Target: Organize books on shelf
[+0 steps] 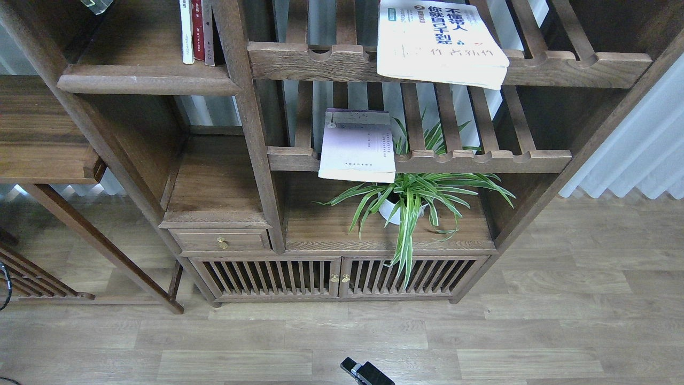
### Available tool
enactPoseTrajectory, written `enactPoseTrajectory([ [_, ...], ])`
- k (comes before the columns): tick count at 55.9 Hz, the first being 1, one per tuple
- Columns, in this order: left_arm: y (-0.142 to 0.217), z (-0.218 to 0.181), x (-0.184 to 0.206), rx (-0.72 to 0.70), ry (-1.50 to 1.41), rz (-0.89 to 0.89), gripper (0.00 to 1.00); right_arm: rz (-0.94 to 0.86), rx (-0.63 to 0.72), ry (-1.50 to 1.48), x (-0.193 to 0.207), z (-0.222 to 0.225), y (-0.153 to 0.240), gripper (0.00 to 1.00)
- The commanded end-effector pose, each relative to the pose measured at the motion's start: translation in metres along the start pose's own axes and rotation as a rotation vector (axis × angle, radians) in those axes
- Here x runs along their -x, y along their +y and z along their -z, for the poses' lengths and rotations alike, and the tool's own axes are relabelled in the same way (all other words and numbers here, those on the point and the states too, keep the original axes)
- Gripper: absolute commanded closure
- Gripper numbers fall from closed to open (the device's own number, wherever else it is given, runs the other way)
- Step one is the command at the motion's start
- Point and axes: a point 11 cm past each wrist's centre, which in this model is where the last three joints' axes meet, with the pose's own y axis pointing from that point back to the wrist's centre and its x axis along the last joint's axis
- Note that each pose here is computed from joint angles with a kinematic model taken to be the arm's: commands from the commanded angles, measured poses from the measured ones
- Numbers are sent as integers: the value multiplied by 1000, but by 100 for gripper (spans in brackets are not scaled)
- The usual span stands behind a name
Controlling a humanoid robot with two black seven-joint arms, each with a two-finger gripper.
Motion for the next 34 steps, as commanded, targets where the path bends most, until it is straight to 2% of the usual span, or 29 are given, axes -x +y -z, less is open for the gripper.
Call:
enactPoseTrajectory([
  [1, -1, -2, 3, 15, 5, 8, 94, 2, 1, 0, 1, 0, 0, 1],
  [34, 10, -9, -5, -12, -53, -22, 94, 13, 3, -9, 4, -3, 0, 1],
])
